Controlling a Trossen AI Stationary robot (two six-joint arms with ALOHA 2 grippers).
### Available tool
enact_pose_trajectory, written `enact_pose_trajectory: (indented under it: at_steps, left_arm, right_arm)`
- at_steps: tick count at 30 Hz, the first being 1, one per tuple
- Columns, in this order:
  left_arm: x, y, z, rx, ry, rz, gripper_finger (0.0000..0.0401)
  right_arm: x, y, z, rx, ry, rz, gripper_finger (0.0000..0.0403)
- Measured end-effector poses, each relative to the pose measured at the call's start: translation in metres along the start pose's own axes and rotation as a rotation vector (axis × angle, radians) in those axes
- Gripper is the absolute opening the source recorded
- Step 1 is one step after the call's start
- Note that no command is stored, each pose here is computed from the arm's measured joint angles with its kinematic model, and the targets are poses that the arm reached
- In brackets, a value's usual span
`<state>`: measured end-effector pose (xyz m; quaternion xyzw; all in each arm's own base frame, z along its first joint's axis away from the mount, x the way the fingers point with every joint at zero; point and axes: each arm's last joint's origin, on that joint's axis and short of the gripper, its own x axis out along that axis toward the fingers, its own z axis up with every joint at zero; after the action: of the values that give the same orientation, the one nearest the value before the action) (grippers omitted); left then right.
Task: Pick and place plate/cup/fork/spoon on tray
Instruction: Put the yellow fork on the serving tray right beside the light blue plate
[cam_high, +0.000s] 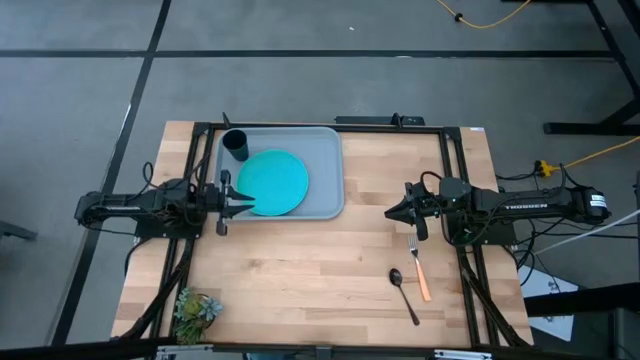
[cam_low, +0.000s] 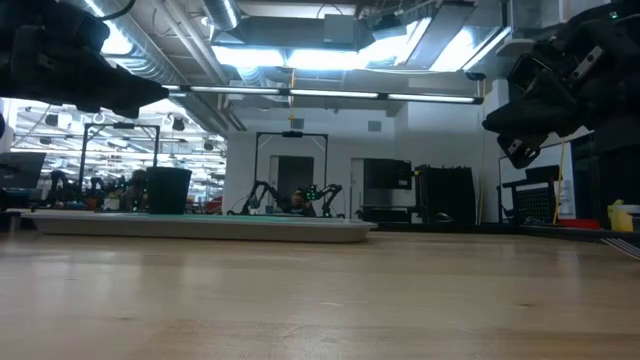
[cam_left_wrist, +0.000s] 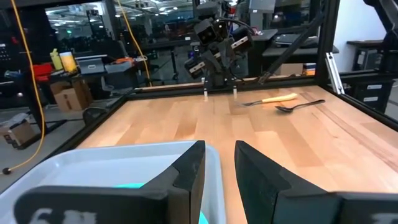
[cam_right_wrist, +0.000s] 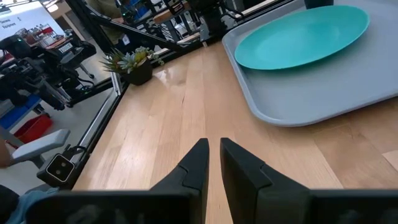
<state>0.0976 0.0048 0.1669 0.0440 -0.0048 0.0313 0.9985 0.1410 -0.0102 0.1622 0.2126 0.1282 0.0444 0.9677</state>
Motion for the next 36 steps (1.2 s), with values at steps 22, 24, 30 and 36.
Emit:
enact_pose_trajectory:
  at_steps: [22,24,30,36]
  left_arm:
    - [0.0,0.0,0.0,0.0,-0.001,0.002,0.008]
    - [0.0,0.0,0.0,0.0,-0.002,0.003,0.008]
    - [0.0,0.0,0.0,0.0,-0.002,0.003,0.008]
    - [0.0,0.0,0.0,0.001,-0.002,0.003,0.008]
  right_arm:
    - [-0.003,0.006,0.022,0.135,-0.268,-0.004,0.0046]
    - [-0.007,0.011,0.035,0.256,-0.402,0.081,0.0046]
    - [-0.036,0.066,0.089,-0.027,-0.716,0.59,0.0046]
    - [-0.021,0.117,0.128,-0.112,-0.397,0.563,0.0046]
